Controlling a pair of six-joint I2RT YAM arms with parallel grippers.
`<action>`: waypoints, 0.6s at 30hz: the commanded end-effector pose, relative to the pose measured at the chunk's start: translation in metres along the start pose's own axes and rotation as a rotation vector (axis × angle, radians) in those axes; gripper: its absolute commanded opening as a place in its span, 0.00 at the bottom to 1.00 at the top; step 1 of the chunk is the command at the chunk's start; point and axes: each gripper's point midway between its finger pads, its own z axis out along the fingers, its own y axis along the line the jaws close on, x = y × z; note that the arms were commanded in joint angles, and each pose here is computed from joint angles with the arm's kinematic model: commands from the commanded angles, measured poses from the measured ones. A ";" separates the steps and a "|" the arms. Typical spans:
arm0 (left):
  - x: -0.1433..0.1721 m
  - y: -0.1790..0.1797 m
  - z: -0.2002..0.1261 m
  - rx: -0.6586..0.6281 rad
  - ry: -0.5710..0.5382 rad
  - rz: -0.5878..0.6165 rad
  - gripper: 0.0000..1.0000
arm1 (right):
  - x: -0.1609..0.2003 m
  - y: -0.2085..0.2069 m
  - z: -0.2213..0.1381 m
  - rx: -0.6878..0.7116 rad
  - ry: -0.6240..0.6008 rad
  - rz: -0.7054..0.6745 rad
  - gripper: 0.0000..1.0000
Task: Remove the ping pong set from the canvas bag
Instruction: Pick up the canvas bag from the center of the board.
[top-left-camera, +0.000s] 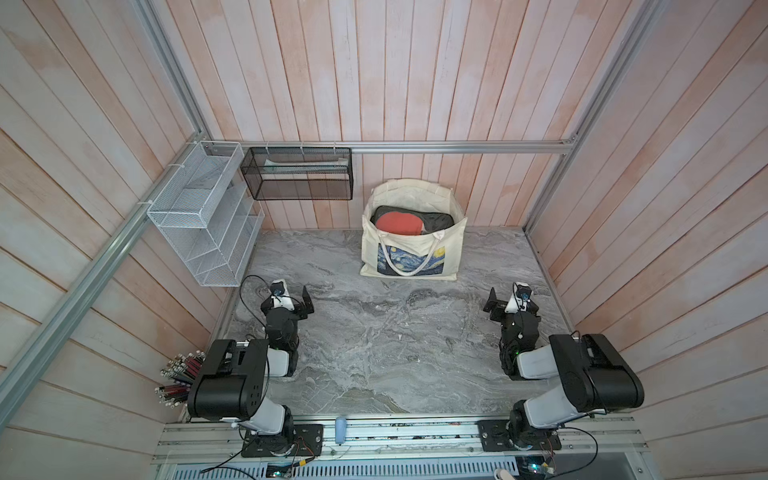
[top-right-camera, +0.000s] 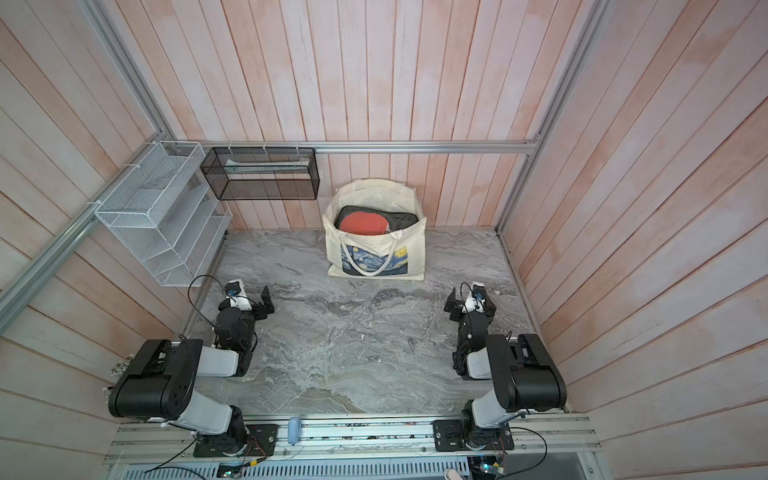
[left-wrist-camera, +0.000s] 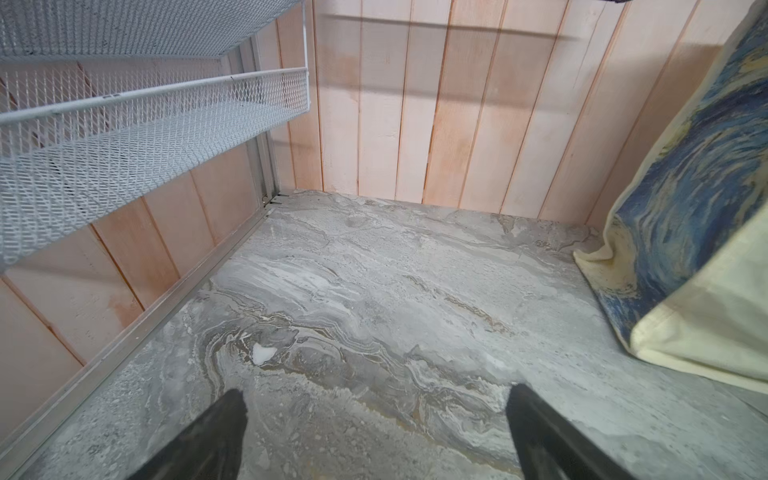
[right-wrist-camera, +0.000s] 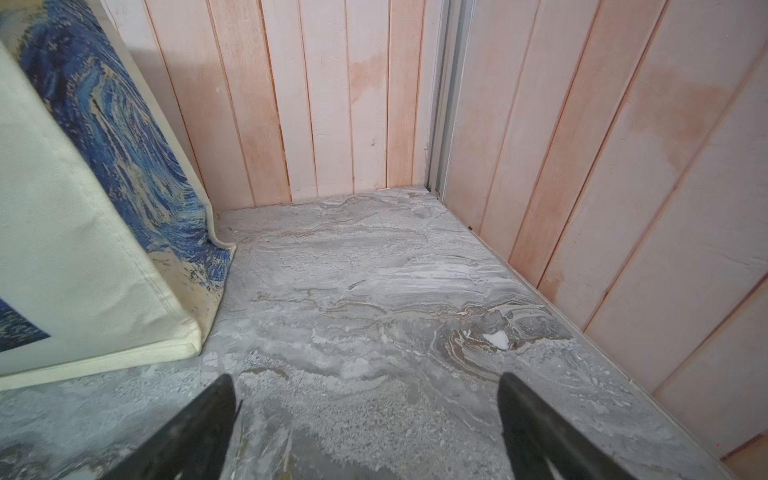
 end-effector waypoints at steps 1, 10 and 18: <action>-0.004 0.003 0.002 -0.012 -0.014 0.000 1.00 | -0.005 0.001 0.003 0.007 -0.015 0.007 0.98; -0.003 0.003 0.003 -0.013 -0.010 -0.001 1.00 | -0.005 0.001 0.003 0.008 -0.014 0.007 0.98; -0.003 0.002 0.003 -0.012 -0.010 -0.001 1.00 | -0.006 0.001 0.003 0.008 -0.015 0.007 0.98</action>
